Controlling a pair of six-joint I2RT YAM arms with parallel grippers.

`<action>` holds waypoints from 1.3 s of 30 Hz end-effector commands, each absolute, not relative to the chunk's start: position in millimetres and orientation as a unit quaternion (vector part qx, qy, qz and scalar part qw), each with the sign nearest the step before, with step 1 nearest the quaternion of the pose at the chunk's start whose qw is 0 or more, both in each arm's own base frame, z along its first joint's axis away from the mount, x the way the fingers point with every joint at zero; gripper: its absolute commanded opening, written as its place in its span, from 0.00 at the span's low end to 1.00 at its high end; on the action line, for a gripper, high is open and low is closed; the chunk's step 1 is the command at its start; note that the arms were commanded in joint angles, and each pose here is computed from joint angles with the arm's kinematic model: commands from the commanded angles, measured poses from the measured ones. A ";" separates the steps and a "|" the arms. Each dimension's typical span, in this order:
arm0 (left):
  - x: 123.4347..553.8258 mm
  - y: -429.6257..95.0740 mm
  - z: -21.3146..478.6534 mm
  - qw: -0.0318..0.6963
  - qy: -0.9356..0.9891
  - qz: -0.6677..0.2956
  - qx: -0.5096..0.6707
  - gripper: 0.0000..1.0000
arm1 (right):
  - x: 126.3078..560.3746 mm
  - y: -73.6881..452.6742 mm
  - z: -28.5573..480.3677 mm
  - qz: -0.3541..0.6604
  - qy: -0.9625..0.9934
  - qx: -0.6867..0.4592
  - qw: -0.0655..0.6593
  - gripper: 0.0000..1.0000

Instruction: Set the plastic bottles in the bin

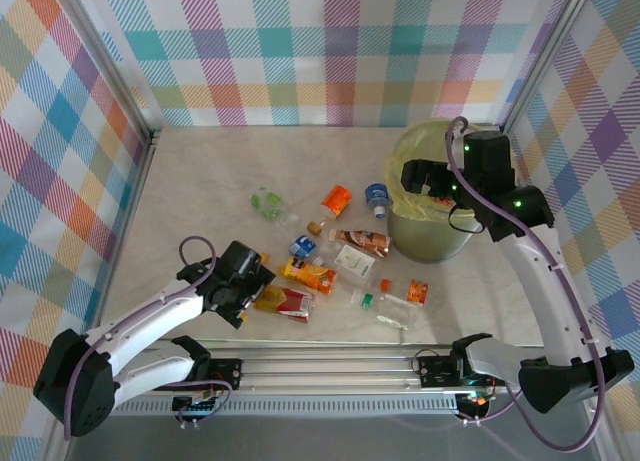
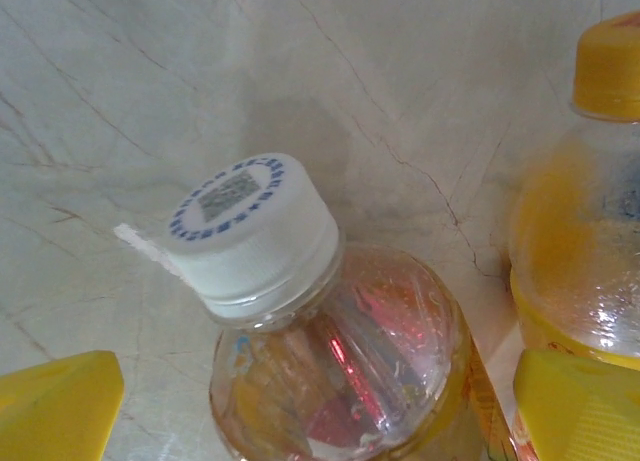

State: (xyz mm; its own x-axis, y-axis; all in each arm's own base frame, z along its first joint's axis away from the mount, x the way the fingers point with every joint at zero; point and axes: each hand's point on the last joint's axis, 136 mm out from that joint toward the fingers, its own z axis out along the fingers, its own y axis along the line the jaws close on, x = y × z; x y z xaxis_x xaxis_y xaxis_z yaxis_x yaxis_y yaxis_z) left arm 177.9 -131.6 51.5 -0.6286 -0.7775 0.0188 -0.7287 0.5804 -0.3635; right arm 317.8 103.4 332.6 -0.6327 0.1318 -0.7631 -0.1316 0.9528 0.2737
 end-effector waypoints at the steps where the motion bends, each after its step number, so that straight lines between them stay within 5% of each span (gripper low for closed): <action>1: 185.2 -147.1 55.4 0.061 0.880 -0.196 -0.429 1.00 | 314.0 104.6 336.9 0.158 0.884 -0.014 0.440 1.00; 14: 181.3 -154.5 34.0 0.036 0.868 -0.194 -0.456 0.97 | 315.8 108.2 333.6 0.163 0.884 -0.020 0.438 1.00; 31: 189.3 -161.5 21.5 0.028 0.856 -0.196 -0.477 0.61 | 314.4 104.7 331.0 0.156 0.885 -0.017 0.439 1.00; 39: 193.7 -153.8 40.5 0.052 0.855 -0.196 -0.477 0.52 | 312.6 103.5 331.7 0.153 0.884 -0.018 0.441 1.00</action>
